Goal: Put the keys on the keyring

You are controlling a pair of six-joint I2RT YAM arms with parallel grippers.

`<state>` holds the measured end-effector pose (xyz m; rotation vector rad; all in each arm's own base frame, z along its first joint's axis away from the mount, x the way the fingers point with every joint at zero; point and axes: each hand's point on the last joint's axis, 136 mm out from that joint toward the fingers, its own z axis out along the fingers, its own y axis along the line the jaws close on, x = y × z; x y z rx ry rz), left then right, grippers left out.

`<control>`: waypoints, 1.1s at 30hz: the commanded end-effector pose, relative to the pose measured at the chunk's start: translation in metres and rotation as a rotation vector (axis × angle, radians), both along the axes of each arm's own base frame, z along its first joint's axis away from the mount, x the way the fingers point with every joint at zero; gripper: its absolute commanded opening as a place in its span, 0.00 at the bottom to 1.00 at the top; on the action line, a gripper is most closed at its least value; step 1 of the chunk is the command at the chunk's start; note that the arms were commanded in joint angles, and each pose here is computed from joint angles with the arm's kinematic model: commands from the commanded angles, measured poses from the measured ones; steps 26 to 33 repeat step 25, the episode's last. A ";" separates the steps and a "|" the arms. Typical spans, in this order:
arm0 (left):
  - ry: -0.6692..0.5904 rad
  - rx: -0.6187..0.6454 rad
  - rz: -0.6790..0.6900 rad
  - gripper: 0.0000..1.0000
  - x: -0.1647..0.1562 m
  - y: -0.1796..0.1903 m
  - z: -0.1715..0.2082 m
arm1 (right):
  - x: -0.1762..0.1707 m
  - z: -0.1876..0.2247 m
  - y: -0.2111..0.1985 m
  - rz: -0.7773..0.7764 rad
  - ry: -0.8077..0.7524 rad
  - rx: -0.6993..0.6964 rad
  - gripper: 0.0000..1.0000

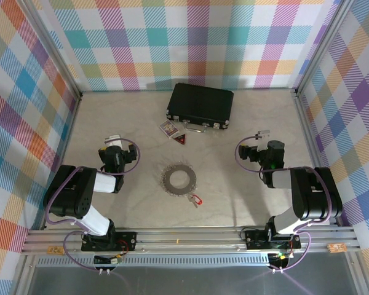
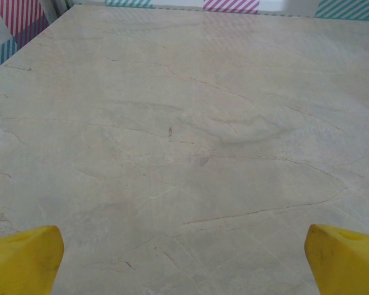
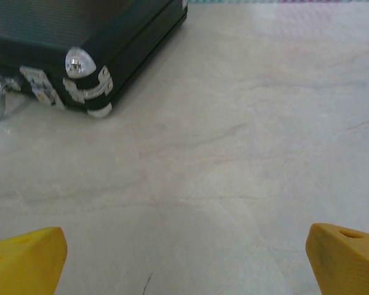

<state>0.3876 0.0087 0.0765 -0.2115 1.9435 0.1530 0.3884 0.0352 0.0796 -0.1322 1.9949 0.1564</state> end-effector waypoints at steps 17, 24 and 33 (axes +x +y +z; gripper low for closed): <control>-0.038 -0.003 -0.005 1.00 0.006 0.000 0.010 | 0.009 0.012 -0.007 -0.038 -0.046 0.029 0.99; -0.038 -0.004 -0.004 1.00 0.006 0.000 0.010 | 0.010 0.012 -0.009 -0.038 -0.038 0.048 0.99; -0.039 -0.004 -0.004 1.00 0.006 0.000 0.010 | 0.010 0.011 -0.010 -0.040 -0.037 0.047 0.99</control>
